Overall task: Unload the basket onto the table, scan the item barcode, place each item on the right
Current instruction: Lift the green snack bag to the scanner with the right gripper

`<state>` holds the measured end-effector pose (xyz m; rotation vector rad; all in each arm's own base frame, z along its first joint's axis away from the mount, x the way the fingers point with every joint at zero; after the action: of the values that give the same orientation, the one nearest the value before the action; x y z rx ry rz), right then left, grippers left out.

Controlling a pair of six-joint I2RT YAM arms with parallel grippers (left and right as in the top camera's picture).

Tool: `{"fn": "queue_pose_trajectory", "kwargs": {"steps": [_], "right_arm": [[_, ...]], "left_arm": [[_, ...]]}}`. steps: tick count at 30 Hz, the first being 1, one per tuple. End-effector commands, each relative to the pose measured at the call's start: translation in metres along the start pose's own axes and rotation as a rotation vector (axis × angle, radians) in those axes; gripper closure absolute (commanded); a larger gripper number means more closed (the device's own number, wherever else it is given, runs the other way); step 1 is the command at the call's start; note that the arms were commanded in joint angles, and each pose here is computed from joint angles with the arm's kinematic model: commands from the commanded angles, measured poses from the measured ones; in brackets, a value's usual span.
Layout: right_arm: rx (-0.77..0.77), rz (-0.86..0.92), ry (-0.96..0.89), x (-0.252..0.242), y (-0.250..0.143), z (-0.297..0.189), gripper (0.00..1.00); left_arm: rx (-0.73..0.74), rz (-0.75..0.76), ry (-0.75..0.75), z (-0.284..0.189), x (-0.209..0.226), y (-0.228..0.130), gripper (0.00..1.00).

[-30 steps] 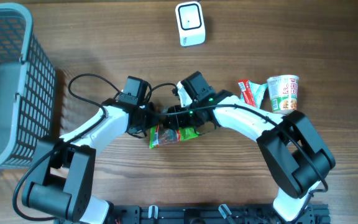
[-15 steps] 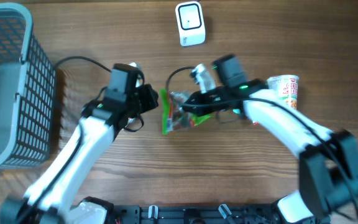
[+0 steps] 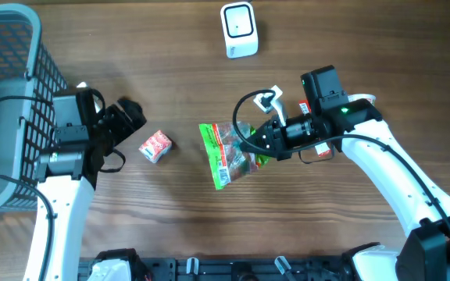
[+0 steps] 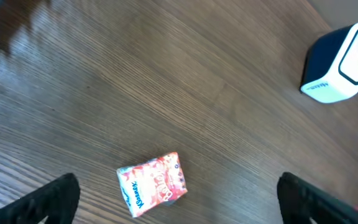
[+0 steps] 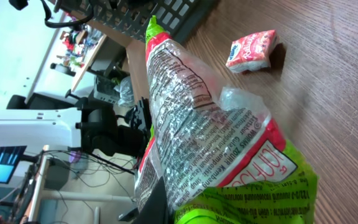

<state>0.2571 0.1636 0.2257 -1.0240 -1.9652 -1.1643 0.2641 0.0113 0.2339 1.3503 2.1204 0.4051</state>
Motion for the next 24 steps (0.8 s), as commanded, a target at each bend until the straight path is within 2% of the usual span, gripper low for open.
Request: {"fn": "queue_pose_trajectory", "kwargs": {"steps": [1, 3, 5, 9, 13, 16, 20, 22, 24], "right_arm": [[-0.021, -0.008, 0.069, 0.012, 0.001, -0.005, 0.96], [-0.02, 0.03, 0.062, 0.012, 0.001, -0.005, 0.96], [-0.021, 0.097, -0.036, 0.004, 0.001, -0.005, 0.96], [-0.033, 0.12, -0.096, 0.0, 0.004, -0.006, 0.96], [-0.114, 0.143, -0.38, 0.015, 0.037, -0.031, 0.96], [-0.194, 0.114, -0.696, 0.047, 0.064, -0.073, 0.96], [-0.338, -0.08, -0.967, 0.096, 0.097, -0.119, 0.96], [-0.417, -0.239, -1.033, 0.113, 0.12, -0.122, 0.96], [-0.424, -0.398, -1.129, 0.114, 0.14, -0.109, 0.96]], "left_arm": [[0.005, 0.025, 0.012, 0.002, 0.001, 0.002, 0.0], [0.009, 0.024, 0.014, 0.002, 0.002, 0.001, 0.0], [0.009, 0.024, 0.014, 0.002, 0.002, 0.001, 0.0], [0.009, 0.024, 0.013, 0.002, 0.002, 0.001, 0.0], [0.009, 0.024, 0.013, 0.002, 0.002, 0.001, 0.0], [0.009, 0.024, 0.014, 0.002, 0.002, 0.001, 0.0], [0.009, 0.024, 0.014, 0.002, 0.002, 0.001, 0.0], [0.009, 0.024, 0.014, 0.002, 0.002, 0.001, 0.0], [0.009, 0.024, 0.013, 0.002, 0.002, 0.001, 0.0]]}}
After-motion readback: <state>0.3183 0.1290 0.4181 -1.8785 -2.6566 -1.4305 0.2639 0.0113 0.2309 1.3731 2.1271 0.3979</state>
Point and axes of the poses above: each gripper's point midway between its finger pads, its own z axis out along the fingers, its own x axis along the line the jaws close on, y = z × x, the point moved 9 cm from there along -z, back along the fingers, and after that the axes turned 10 degrees about z, right-handed, at the moved point
